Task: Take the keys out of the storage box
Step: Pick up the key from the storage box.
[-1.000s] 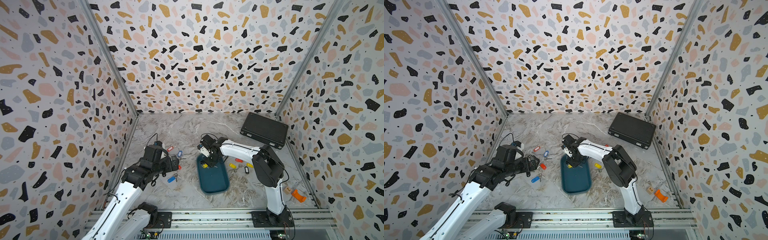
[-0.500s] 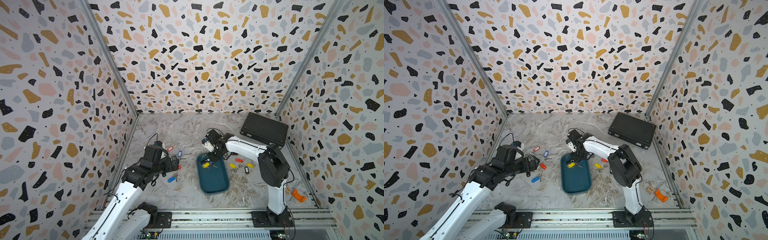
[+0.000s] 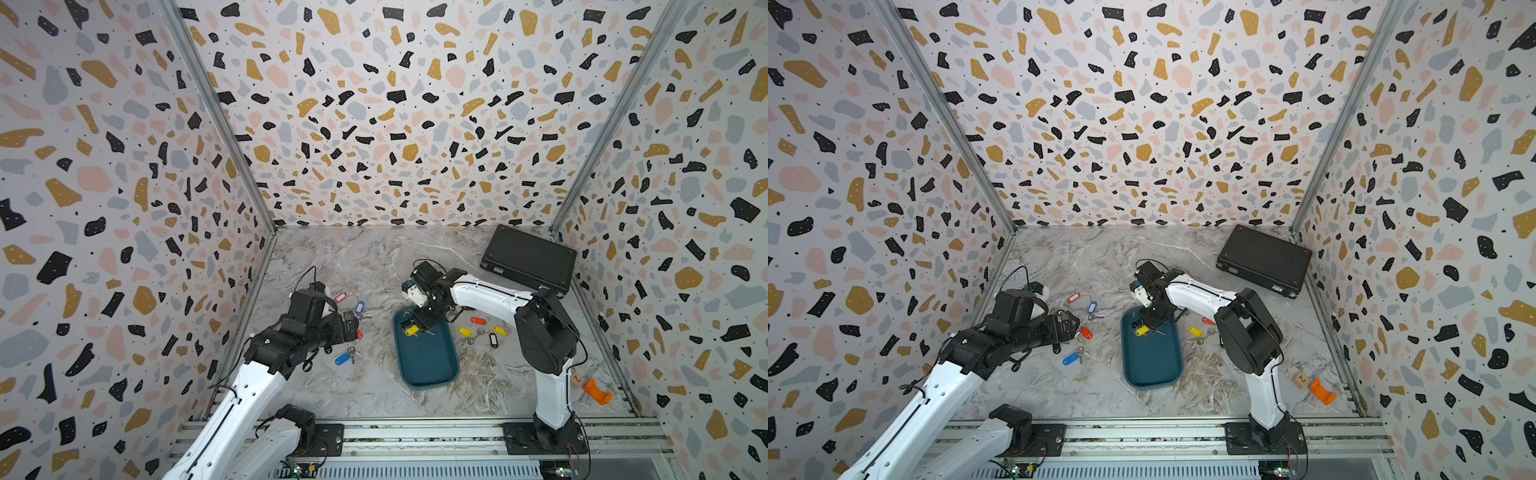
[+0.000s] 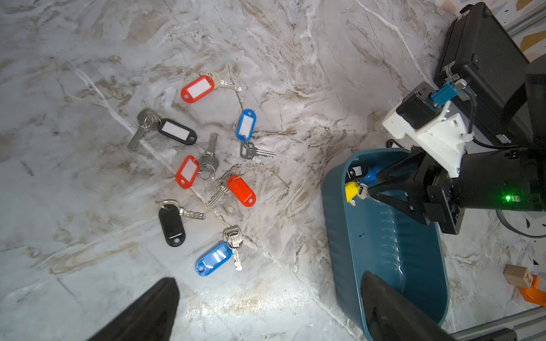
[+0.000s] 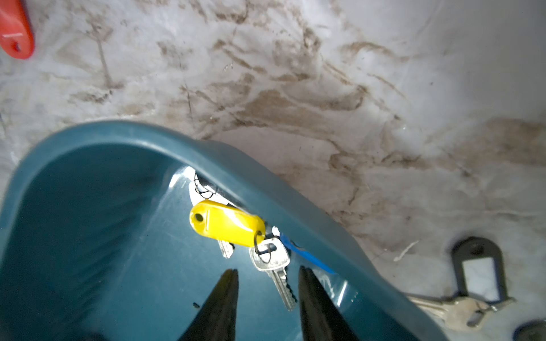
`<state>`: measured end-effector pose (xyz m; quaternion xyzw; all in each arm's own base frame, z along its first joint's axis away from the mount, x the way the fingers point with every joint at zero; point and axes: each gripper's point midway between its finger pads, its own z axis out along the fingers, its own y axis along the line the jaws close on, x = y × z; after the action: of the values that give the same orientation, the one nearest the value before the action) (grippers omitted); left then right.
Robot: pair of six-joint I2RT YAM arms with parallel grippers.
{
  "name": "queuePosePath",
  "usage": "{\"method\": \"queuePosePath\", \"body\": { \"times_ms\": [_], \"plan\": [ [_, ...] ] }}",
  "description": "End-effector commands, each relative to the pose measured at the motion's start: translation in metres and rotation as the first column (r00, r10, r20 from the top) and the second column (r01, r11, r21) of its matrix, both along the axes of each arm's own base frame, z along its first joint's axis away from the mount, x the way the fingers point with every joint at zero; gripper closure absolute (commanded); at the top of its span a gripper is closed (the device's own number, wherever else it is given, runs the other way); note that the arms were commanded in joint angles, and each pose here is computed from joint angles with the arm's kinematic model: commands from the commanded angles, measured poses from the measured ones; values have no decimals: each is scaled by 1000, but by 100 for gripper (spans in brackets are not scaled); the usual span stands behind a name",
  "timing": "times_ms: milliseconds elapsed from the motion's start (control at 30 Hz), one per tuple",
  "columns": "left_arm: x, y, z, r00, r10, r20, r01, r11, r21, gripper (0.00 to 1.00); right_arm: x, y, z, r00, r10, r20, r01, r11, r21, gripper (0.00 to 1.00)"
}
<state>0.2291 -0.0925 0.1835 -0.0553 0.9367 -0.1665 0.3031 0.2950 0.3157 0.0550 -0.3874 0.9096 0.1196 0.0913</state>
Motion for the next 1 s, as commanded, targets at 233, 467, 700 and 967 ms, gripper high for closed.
{"method": "queuePosePath", "body": {
  "times_ms": [233, 467, 700, 967],
  "plan": [
    [3, -1, -2, 1000, -11, 13, 11, 1000, 0, 0, -9, 9, -6, 999, 50, -10, -50, 998, -40, 58],
    [3, -1, -2, 1000, -12, 13, 12, 1000, 0, 0, -6, 3, -13, 999, 41, 9, -40, 995, -91, 63],
    [3, -1, -2, 1000, -12, 12, 12, 1000, 1, 0, 0, -1, -14, 999, -5, 39, 10, 994, -112, 85],
    [3, -1, -1, 1000, -13, 14, 13, 1000, -3, 0, -2, -2, 9, 993, -91, 71, 93, 995, -29, 100]
  ]
}}
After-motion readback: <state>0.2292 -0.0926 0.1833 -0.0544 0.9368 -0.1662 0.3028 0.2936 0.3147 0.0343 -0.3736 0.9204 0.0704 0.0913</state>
